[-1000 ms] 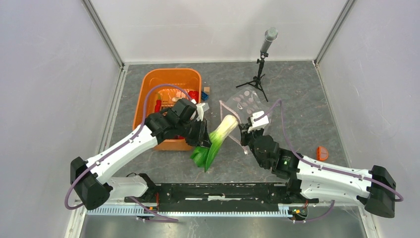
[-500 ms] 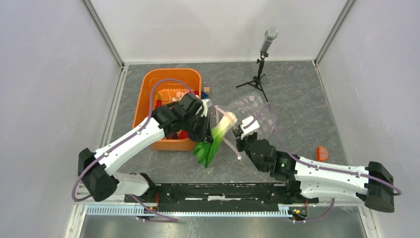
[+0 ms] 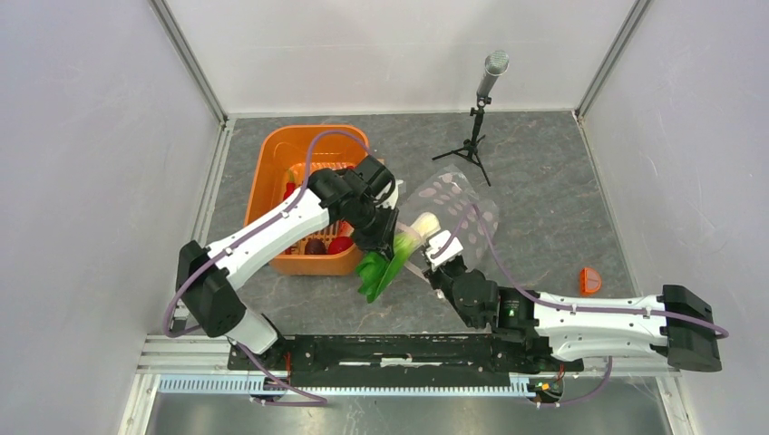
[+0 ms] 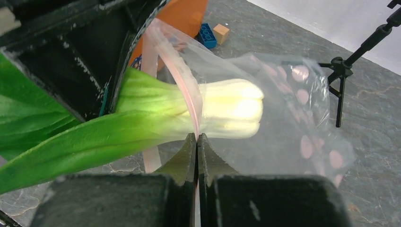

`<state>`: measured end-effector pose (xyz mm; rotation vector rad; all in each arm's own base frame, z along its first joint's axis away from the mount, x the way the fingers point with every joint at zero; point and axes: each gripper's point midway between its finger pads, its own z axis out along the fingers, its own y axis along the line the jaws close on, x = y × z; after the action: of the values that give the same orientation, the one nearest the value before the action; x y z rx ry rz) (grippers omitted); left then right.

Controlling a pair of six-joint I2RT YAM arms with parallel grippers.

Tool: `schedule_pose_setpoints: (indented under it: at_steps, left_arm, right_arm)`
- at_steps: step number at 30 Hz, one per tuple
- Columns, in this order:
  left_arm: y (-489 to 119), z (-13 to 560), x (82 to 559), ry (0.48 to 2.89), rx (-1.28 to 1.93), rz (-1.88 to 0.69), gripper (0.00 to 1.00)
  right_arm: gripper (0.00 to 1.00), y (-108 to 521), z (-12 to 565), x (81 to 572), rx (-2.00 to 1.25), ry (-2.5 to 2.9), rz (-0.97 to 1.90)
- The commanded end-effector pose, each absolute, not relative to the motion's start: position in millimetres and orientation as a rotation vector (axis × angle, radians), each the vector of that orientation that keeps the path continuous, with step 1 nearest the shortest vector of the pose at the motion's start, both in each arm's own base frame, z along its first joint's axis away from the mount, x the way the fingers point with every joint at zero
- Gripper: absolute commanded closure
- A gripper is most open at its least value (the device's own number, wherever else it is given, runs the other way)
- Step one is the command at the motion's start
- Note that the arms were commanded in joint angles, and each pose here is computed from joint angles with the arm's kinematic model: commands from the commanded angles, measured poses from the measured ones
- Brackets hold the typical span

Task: Place the food in the zip-top bag and seal the zipper
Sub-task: Place the fake vegetable in the zipper food storage bag.

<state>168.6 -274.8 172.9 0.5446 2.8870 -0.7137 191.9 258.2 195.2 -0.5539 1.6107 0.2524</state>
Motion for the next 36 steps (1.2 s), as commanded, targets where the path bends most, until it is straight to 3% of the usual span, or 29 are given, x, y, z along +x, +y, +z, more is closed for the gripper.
schedule_pose_setpoints:
  at_steps: [1, 11, 19, 23, 30, 34, 36]
  left_arm:
    - [-286, 200, 174, 2.8, 0.679, -0.78, 0.97]
    - [-321, 201, 189, 2.779, 0.696, -0.909, 0.85]
    - [-333, 209, 191, 2.75, 0.769, -0.981, 0.67]
    - [-341, 211, 193, 2.713, 0.798, -1.036, 0.55]
    - [-335, 255, 196, 2.536, 0.824, -1.038, 0.19]
    - [-328, 278, 194, 2.447, 0.831, -1.04, 0.05]
    - [-322, 289, 192, 2.4, 0.83, -1.034, 0.04]
  right_arm:
    - [1.0, 254, 203, 193, -0.463, 1.599, 0.279]
    - [1.0, 278, 209, 174, -0.473, 1.601, 0.522]
    - [1.0, 269, 200, 172, -0.434, 1.629, 0.537]
    - [1.0, 266, 206, 172, -0.366, 1.627, 0.605]
    - [1.0, 261, 210, 185, -0.308, 1.711, 0.695]
    - [1.0, 259, 210, 190, -0.273, 1.716, 0.787]
    - [1.0, 258, 211, 192, -0.249, 1.709, 0.825]
